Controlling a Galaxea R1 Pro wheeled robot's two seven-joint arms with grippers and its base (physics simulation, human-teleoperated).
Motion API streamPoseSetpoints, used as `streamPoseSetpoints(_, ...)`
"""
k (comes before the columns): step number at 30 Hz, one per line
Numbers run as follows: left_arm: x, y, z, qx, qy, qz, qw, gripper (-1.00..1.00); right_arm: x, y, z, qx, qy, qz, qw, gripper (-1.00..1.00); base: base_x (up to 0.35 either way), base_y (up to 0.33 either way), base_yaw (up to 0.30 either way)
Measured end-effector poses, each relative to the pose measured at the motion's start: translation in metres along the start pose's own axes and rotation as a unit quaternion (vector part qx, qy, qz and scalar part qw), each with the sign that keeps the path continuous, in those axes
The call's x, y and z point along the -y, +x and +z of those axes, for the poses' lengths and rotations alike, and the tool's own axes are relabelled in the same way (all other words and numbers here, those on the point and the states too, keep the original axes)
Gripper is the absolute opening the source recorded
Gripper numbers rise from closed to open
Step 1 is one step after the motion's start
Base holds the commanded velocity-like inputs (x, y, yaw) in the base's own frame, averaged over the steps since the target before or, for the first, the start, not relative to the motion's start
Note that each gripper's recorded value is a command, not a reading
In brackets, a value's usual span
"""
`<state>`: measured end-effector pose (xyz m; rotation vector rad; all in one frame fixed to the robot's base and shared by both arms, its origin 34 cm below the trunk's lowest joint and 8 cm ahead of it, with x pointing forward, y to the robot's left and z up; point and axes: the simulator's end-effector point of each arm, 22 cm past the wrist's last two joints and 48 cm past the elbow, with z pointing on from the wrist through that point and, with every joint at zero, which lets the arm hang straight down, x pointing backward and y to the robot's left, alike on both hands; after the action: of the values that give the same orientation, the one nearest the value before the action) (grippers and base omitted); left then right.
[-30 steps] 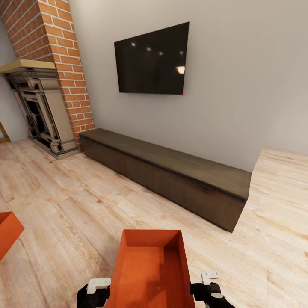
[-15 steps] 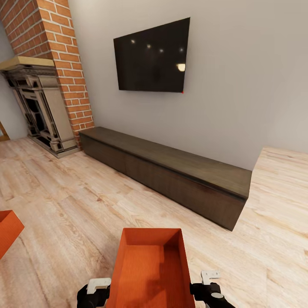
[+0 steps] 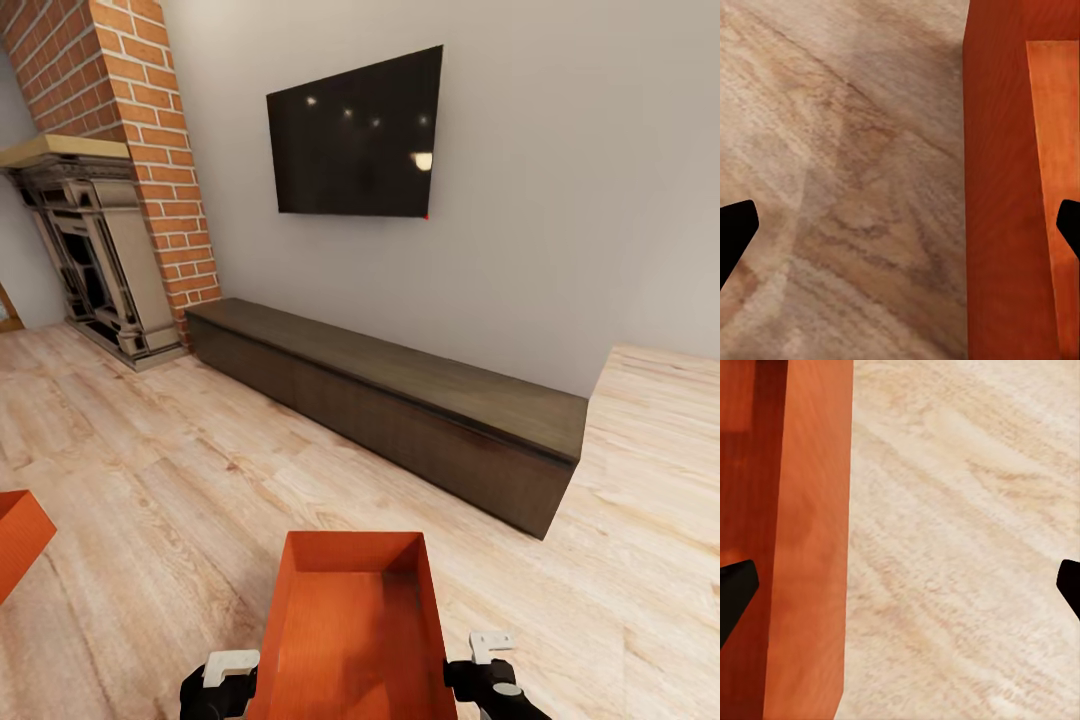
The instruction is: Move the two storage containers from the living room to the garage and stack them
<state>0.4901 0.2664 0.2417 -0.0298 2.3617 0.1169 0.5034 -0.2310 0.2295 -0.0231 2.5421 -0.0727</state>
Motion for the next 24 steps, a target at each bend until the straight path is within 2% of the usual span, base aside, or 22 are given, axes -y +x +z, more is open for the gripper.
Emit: streamPoseSetpoints(24, 0.0000, 0.0005, 0.0001, 0.000, 0.000, 0.000, 1.0000, 1.00, 0.0000, 0.0000, 0.0002, 0.000, 0.000, 0.000, 1.0000, 1.00, 0.000, 0.000, 0.000)
